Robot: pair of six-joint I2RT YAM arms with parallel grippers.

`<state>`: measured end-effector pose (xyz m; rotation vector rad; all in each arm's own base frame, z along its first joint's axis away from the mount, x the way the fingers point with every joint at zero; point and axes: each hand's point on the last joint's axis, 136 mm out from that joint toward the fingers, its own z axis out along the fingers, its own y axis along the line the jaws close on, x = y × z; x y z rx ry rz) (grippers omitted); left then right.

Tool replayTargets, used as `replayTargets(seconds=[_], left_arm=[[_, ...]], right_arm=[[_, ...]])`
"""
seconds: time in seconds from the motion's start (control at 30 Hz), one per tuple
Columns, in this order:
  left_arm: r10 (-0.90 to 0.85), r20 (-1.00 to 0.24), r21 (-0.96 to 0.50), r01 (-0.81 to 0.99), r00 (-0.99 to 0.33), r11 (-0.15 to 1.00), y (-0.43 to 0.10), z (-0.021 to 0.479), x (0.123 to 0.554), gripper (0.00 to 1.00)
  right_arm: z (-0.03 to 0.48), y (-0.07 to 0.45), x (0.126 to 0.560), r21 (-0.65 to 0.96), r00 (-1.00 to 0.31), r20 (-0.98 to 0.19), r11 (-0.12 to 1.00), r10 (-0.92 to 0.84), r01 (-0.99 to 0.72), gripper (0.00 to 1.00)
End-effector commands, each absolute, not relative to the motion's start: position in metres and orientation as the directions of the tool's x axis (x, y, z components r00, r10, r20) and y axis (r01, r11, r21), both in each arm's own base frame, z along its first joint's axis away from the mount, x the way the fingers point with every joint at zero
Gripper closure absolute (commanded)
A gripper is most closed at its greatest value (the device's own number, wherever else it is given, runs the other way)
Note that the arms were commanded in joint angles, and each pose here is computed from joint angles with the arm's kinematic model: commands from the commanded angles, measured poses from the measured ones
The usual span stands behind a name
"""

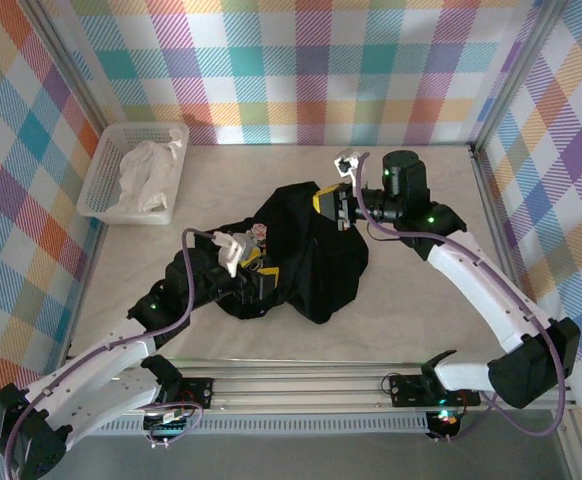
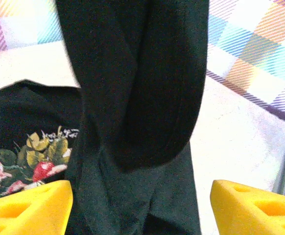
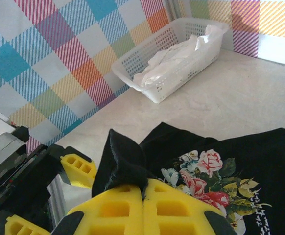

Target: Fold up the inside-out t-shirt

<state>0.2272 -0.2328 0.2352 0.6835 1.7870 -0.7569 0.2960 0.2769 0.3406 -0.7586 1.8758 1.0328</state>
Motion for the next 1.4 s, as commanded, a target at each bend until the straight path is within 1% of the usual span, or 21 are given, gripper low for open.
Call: replayTargets(seconds=[0.0, 0.07, 0.13, 0.27, 0.5, 0.6, 0.7, 0.8, 0.9, 0.93, 1.03, 1.2, 1.27, 1.3, 1.37], left_arm=[[0.18, -0.977, 0.026, 0.777, -0.112, 0.629, -0.235, 0.241, 0.232, 0.28], [0.194, -0.98, 0.101, 0.762, -0.033, 0.64, -0.234, 0.243, 0.237, 0.29], [0.228, -0.973, 0.168, 0.74, 0.021, 0.651, -0.231, 0.243, 0.241, 0.29], [0.306, -0.945, 0.292, 0.715, 0.114, 0.635, -0.23, 0.24, 0.246, 0.29], [0.337, -0.919, 0.366, 0.756, 0.203, 0.543, -0.246, 0.236, 0.24, 0.28], [0.352, -0.911, 0.384, 0.747, 0.214, 0.542, -0.246, 0.234, 0.242, 0.3], [0.347, -0.912, 0.383, 0.755, 0.218, 0.533, -0.247, 0.234, 0.241, 0.37], [0.342, -0.914, 0.38, 0.755, 0.218, 0.535, -0.247, 0.234, 0.24, 0.47], [0.338, -0.917, 0.372, 0.754, 0.21, 0.541, -0.247, 0.235, 0.24, 0.59], [0.335, -0.919, 0.367, 0.753, 0.206, 0.546, -0.246, 0.236, 0.241, 0.64], [0.327, -0.923, 0.361, 0.751, 0.203, 0.552, -0.246, 0.238, 0.241, 0.74], [0.296, -0.94, 0.322, 0.74, 0.172, 0.591, -0.243, 0.244, 0.244, 0.94], [0.234, -0.963, 0.254, 0.729, 0.132, 0.636, -0.238, 0.254, 0.246, 1.0], [0.188, -0.978, 0.198, 0.715, 0.095, 0.67, -0.234, 0.26, 0.248, 1.0], [0.046, -0.999, 0.031, 0.653, -0.005, 0.757, -0.218, 0.277, 0.255, 1.0]], right_arm=[[0.356, 0.282, 0.292, 0.391, -0.468, -0.879, 0.426, -0.091, -0.816, 1.0], [0.355, 0.284, 0.292, 0.401, -0.477, -0.874, 0.415, -0.092, -0.817, 1.0], [0.354, 0.285, 0.293, 0.406, -0.48, -0.873, 0.411, -0.091, -0.816, 1.0], [0.354, 0.286, 0.293, 0.409, -0.481, -0.872, 0.406, -0.09, -0.817, 1.0], [0.352, 0.287, 0.294, 0.41, -0.482, -0.871, 0.403, -0.092, -0.818, 1.0], [0.351, 0.287, 0.294, 0.411, -0.483, -0.871, 0.403, -0.091, -0.818, 1.0], [0.351, 0.286, 0.294, 0.409, -0.481, -0.872, 0.404, -0.092, -0.818, 1.0], [0.352, 0.286, 0.294, 0.408, -0.48, -0.872, 0.405, -0.091, -0.818, 1.0], [0.352, 0.286, 0.295, 0.408, -0.481, -0.872, 0.406, -0.091, -0.818, 1.0], [0.352, 0.287, 0.296, 0.408, -0.481, -0.872, 0.406, -0.091, -0.818, 1.0], [0.351, 0.286, 0.296, 0.412, -0.485, -0.87, 0.407, -0.091, -0.815, 1.0], [0.35, 0.285, 0.298, 0.41, -0.486, -0.869, 0.421, -0.087, -0.809, 1.0], [0.345, 0.279, 0.307, 0.404, -0.498, -0.864, 0.486, -0.076, -0.775, 1.0], [0.341, 0.273, 0.314, 0.398, -0.509, -0.858, 0.539, -0.068, -0.742, 1.0], [0.329, 0.253, 0.333, 0.342, -0.517, -0.854, 0.693, -0.052, -0.635, 1.0]])
